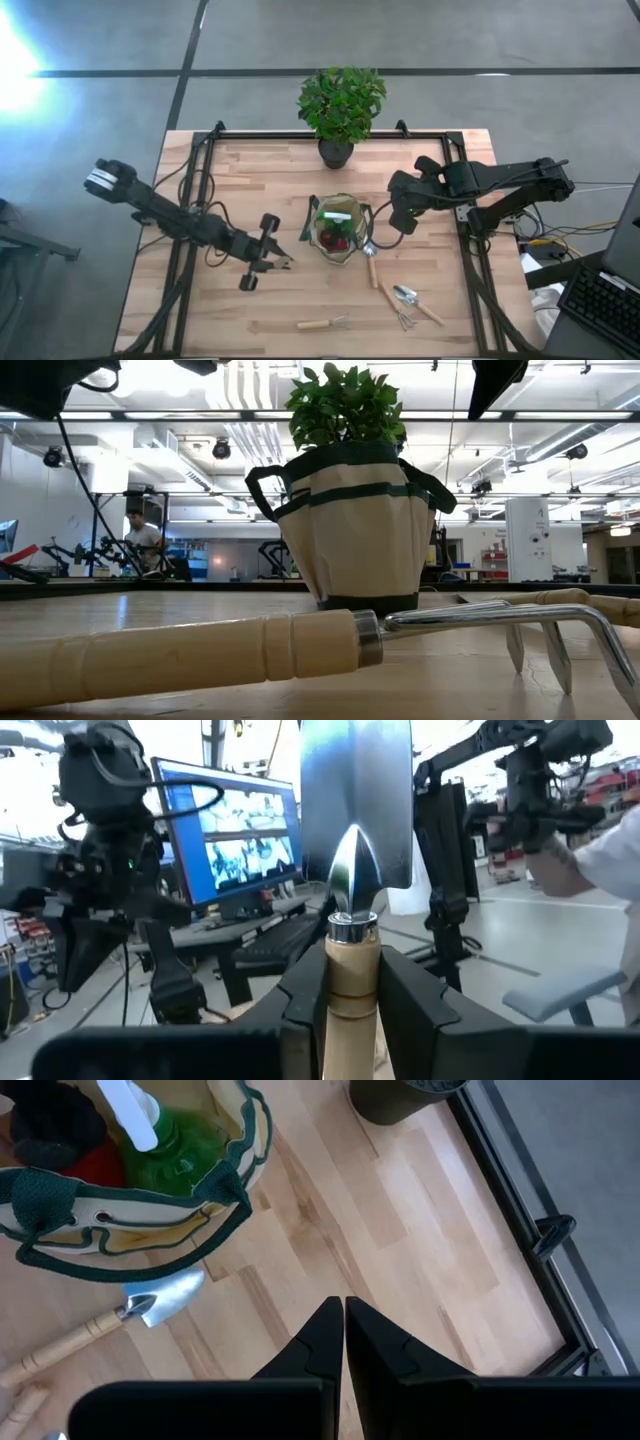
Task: Pick & Place Garden tools in Gardening bag
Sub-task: Put the left brown trowel into the side pocket of the gardening bag
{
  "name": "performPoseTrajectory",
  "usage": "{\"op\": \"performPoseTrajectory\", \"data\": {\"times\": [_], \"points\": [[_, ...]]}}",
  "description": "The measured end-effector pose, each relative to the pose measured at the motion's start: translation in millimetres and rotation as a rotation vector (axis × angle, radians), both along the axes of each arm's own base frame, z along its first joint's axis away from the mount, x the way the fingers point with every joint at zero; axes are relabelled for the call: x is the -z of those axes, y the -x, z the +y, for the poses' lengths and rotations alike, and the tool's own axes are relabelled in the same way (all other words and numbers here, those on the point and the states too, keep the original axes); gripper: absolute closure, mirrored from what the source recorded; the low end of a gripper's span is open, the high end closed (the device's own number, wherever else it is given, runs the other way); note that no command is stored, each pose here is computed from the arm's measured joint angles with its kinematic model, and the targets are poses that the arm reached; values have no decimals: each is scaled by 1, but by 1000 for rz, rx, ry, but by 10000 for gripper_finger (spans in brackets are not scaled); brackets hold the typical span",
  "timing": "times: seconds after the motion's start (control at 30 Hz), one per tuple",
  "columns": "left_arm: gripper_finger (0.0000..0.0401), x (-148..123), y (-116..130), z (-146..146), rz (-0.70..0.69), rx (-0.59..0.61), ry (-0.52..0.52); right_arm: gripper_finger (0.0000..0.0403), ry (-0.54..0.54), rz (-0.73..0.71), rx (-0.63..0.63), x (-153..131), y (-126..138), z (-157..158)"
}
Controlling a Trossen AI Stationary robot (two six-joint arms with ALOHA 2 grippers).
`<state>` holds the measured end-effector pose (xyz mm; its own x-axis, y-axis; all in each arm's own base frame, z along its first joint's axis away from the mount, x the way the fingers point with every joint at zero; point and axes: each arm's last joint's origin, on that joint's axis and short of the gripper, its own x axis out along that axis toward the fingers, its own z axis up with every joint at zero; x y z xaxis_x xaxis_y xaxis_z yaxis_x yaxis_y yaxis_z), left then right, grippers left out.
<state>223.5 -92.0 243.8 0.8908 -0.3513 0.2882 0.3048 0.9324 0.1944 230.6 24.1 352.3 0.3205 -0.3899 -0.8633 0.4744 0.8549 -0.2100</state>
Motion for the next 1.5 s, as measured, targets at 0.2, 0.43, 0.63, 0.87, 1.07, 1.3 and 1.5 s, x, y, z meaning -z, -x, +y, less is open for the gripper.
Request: {"op": "performPoseTrajectory", "data": {"times": [0.2,0.43,0.63,0.87,1.07,1.3,1.5], "points": [[333,-5,-10,-4,-2,3,17,394,4,-14,-2,0,-1,0],[333,0,-24,-7,42,2,33,394,5,-14,-5,0,-1,0],[333,5,-38,-8,69,-15,31,394,6,-15,-5,0,-2,0],[333,10,-57,-3,95,-49,41,394,6,-15,-5,0,-2,0],[333,23,-75,3,133,-81,45,394,23,-14,-1,0,-2,0],[333,39,-89,9,139,-77,82,394,28,-6,-12,1,-2,0],[333,50,-94,13,103,-80,94,394,29,2,-13,4,-2,0]]}}
